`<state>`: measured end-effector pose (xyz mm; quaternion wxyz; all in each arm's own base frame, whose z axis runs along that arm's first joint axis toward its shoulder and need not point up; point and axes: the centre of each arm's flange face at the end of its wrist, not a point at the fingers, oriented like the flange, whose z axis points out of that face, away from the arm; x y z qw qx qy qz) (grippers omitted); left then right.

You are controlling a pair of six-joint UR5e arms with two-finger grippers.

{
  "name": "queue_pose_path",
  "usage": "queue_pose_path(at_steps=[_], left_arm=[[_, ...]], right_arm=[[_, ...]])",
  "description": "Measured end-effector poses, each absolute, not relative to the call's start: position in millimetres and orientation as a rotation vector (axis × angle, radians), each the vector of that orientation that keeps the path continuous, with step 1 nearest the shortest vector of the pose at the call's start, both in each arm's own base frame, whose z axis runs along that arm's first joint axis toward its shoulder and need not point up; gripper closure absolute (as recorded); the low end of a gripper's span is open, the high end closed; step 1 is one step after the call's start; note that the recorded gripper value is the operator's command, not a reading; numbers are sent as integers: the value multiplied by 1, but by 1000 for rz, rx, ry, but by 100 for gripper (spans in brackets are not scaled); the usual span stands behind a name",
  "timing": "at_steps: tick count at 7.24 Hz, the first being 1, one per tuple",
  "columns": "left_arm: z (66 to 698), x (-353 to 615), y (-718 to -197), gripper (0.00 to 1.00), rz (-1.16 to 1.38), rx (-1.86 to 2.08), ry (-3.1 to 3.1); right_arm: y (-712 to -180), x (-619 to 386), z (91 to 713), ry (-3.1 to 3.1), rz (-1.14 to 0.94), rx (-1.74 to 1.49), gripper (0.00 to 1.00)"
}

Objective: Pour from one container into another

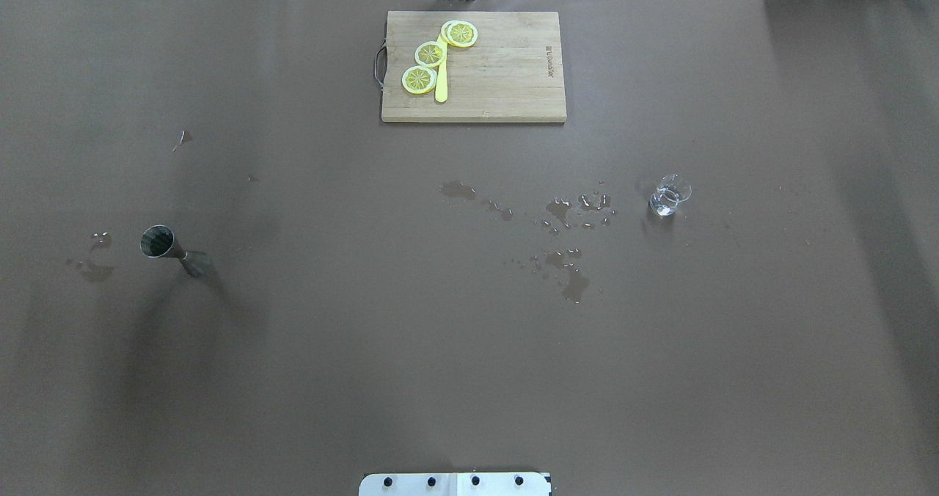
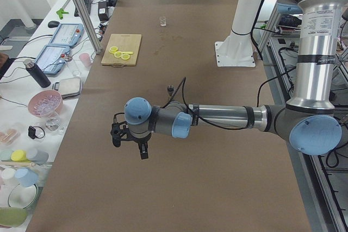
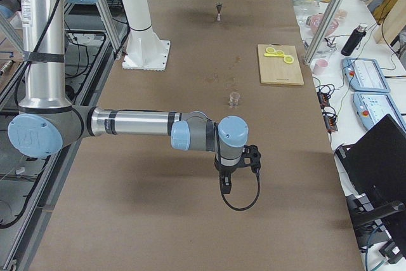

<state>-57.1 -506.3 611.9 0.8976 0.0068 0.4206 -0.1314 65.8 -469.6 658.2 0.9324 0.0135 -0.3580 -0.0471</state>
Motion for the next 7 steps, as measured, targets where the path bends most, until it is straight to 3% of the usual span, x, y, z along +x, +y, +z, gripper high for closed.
queue_pose_path(at_steps=[7], left_arm=[[607,-60,-508,1,-270,41,823]], right_arm=[[-468,66,662,-731,-123,32,0]])
